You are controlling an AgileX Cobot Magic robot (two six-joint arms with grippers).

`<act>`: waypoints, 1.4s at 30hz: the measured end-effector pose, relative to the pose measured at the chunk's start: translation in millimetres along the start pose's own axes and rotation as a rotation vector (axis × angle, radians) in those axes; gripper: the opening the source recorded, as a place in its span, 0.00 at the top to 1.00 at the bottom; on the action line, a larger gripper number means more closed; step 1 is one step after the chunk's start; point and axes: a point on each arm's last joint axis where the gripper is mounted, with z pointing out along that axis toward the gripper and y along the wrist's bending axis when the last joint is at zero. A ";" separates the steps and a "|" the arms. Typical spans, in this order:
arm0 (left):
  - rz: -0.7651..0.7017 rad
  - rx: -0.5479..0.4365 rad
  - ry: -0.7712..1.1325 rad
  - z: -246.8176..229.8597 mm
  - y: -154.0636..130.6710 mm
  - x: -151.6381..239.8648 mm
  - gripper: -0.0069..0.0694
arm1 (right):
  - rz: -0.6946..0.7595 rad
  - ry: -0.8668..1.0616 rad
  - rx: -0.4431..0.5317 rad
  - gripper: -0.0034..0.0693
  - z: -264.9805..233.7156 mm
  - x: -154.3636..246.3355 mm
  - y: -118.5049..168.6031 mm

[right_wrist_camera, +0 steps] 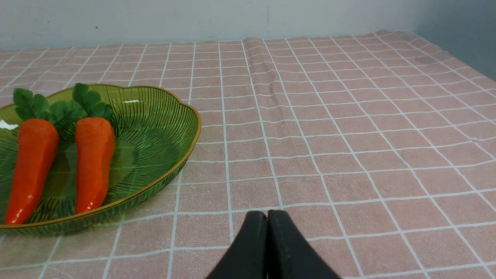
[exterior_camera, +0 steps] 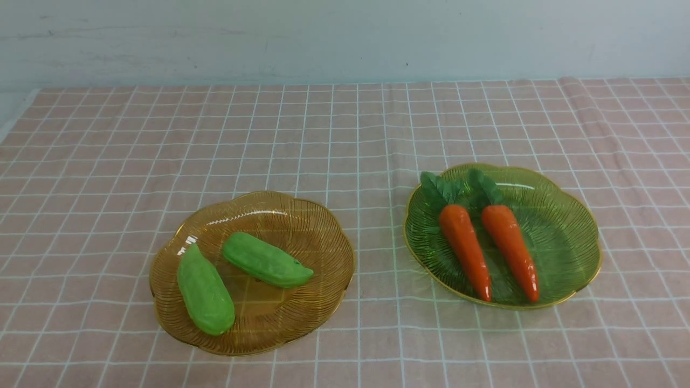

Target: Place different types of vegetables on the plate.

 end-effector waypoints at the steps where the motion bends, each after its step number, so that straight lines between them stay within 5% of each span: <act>1: 0.000 0.000 0.000 0.0 0.0 0.0 0.91 | 0.000 0.000 0.000 0.97 0.0 0.0 0.0; 42: -0.019 -0.058 0.001 -0.5 3.1 0.2 0.91 | 0.000 0.000 0.000 0.97 0.0 0.0 0.0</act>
